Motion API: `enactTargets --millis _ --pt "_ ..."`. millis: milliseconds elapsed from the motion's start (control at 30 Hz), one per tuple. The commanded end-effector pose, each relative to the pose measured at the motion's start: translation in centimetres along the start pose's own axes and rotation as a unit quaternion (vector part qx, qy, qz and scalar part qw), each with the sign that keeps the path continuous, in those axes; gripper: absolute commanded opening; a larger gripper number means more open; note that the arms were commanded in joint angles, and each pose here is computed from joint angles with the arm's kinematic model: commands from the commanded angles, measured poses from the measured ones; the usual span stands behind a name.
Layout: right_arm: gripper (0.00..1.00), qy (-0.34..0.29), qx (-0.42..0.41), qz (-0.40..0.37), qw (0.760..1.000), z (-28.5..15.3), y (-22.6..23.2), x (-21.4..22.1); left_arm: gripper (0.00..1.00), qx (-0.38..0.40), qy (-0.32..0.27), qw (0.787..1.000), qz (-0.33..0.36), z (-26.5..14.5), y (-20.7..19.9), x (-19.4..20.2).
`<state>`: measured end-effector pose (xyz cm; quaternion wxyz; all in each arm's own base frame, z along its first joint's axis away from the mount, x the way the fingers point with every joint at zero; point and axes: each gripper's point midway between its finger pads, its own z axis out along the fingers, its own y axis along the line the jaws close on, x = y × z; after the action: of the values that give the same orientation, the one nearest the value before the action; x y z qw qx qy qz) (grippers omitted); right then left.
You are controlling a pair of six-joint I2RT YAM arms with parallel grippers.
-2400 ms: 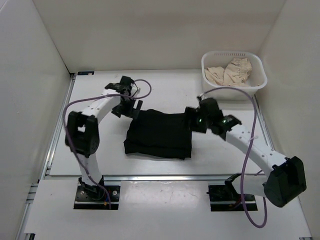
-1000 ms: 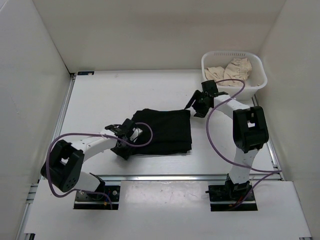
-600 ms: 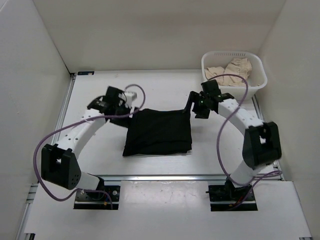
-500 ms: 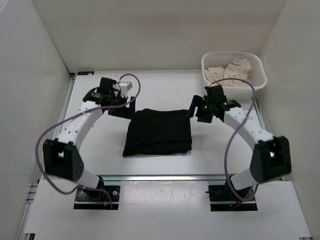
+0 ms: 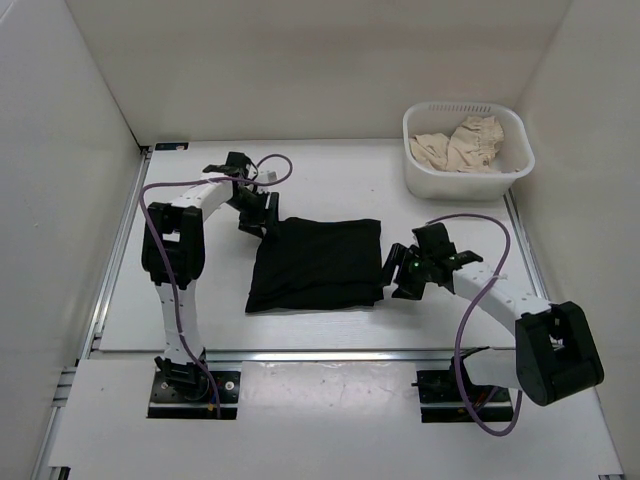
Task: Fold and stack the trousers
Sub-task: Fold the trousers
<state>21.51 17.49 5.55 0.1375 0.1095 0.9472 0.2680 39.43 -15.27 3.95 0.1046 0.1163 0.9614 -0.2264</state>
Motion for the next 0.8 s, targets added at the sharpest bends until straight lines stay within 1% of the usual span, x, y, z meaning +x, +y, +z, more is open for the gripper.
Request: enactTargets --millis 0,33,67,167,200,300,367,400,467,500,533,600,667,767 --pt "0.70 -0.011 -0.071 0.006 0.997 -0.1 3.0 -0.2 0.67 0.034 -0.023 0.999 0.025 -1.2 -2.4 -1.4" --pt "0.70 -0.017 -0.077 0.003 0.997 0.0 3.3 -0.5 0.59 0.034 -0.017 0.999 0.022 -1.0 -2.3 -1.0" --pt "0.70 -0.009 -0.074 0.008 0.997 0.4 3.1 0.1 0.46 0.034 -0.013 0.999 0.020 -1.0 -2.3 -0.8" --pt "0.69 0.004 -0.062 0.019 0.998 1.1 2.1 0.8 0.24 0.032 -0.007 0.999 0.011 -0.7 -1.6 -0.4" --pt "0.69 0.018 -0.059 0.029 0.998 1.4 1.7 1.5 0.14 0.032 -0.003 0.999 0.008 -0.4 -1.4 -0.2" --pt "0.66 0.029 -0.062 0.031 0.997 1.4 1.6 2.1 0.14 0.031 -0.013 0.999 0.008 -0.5 -1.0 -1.3" --pt "0.61 0.039 -0.056 0.032 0.997 1.5 1.1 3.1 0.14 0.024 -0.020 1.000 0.005 -0.8 -0.5 -1.7" --pt "0.45 0.039 -0.056 0.032 0.997 1.5 1.1 3.1 0.14 0.024 -0.020 1.000 0.005 -0.8 -0.5 -1.7" --pt "0.24 0.035 -0.053 0.031 0.997 1.7 0.8 3.0 0.14 0.016 -0.025 1.000 -0.005 -1.2 0.6 -1.9" --pt "0.16 0.035 -0.047 0.038 0.998 1.8 0.4 3.2 0.14 0.016 -0.025 1.000 -0.005 -1.1 0.7 -2.1" --pt "0.01 0.031 -0.043 0.038 0.998 1.9 0.3 3.1 0.14 0.014 -0.028 0.999 -0.011 -1.3 1.2 -2.2" --pt "0.00 0.025 -0.024 0.041 0.999 1.8 -0.4 3.1 0.14 0.007 -0.030 0.999 -0.017 -1.4 2.1 -2.4" --pt "0.00 0.017 -0.031 0.037 0.999 1.3 -0.1 2.9 0.14 -0.002 -0.035 0.999 -0.028 -1.6 3.4 -2.6" --pt "0.00 0.018 -0.030 0.038 0.999 0.4 -0.5 3.8 0.14 -0.003 -0.032 0.999 -0.035 -1.6 3.9 -2.6"
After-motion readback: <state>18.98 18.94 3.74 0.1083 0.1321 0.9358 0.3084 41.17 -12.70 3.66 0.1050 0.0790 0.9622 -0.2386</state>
